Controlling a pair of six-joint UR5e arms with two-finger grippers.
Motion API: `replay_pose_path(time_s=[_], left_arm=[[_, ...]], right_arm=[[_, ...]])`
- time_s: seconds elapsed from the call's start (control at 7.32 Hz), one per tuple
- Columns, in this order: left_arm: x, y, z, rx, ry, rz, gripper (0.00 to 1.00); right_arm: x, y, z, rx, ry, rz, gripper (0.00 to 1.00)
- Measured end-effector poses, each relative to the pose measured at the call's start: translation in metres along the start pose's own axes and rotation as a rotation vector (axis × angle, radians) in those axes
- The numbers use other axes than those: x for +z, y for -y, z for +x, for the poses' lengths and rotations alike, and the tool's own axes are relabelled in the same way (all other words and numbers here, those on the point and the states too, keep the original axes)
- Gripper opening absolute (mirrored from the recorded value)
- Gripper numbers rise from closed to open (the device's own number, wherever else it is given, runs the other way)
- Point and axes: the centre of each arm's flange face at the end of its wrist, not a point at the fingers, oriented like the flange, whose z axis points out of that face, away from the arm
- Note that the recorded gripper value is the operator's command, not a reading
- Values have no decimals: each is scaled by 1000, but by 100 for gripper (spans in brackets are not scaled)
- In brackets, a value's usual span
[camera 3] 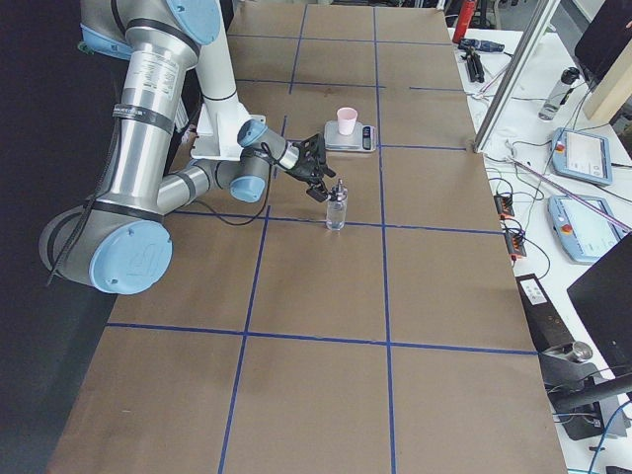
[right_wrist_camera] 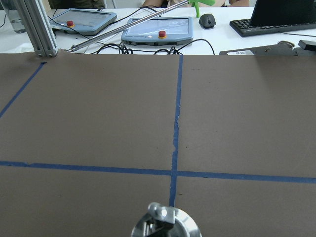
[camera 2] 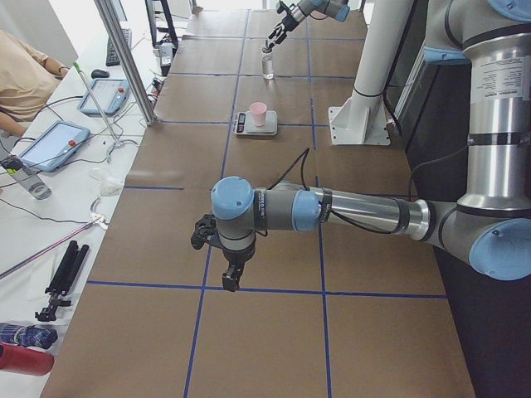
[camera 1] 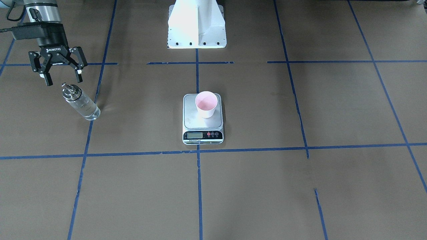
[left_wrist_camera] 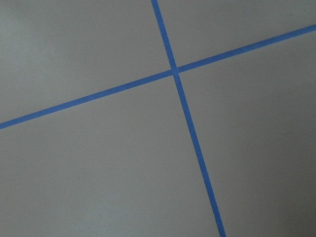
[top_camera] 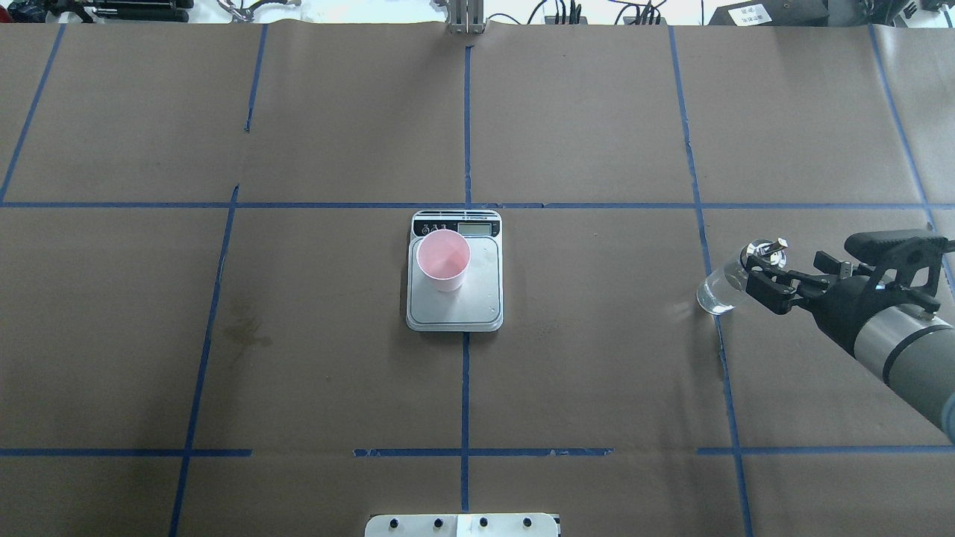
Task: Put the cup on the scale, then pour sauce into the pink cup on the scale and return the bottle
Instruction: 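Reach the right gripper to the glass sauce bottle and grasp it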
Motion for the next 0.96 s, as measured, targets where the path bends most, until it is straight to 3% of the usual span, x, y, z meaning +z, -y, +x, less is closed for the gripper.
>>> replay_pose_path(time_s=[0.55, 0.96], left_arm=[[1, 0, 0, -2, -2, -1, 100], [1, 0, 0, -2, -1, -1, 100]], right_arm=[[26, -42, -7, -45, -60, 107, 100], [39, -61, -14, -65, -72, 143, 100]])
